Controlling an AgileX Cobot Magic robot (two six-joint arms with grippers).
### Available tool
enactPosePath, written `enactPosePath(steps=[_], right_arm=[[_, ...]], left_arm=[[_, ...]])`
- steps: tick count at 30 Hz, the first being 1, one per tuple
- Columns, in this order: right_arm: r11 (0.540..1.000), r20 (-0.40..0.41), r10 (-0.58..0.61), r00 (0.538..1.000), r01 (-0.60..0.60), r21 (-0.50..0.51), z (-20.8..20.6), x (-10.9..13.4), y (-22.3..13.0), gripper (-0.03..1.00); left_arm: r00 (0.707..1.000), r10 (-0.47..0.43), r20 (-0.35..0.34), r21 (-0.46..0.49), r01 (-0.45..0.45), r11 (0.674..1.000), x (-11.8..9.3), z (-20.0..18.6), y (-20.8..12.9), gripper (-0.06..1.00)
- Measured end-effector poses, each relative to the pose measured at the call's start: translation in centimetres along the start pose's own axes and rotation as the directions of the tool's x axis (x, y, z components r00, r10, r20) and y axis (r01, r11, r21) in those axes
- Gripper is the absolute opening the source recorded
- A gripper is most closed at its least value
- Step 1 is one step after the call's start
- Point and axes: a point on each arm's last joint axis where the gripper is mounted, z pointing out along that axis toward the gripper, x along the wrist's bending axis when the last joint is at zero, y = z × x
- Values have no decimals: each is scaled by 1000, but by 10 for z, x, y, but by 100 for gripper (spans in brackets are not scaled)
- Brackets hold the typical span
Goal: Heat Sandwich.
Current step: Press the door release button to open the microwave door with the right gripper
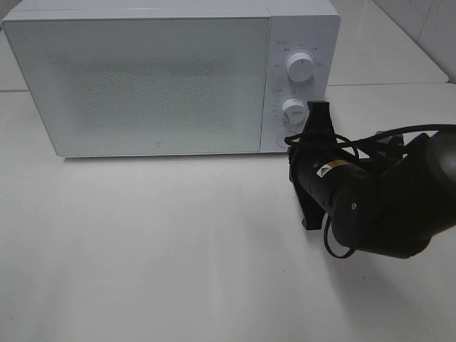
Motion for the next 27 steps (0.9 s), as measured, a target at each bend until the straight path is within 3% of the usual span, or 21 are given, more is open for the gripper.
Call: enactPosePath(steps=[27], right_arm=[[1000,7,1,1000,-1,9,66,6,-2,0]], left_arm=[[1000,0,0,0,0,1000,0,0,0,97]])
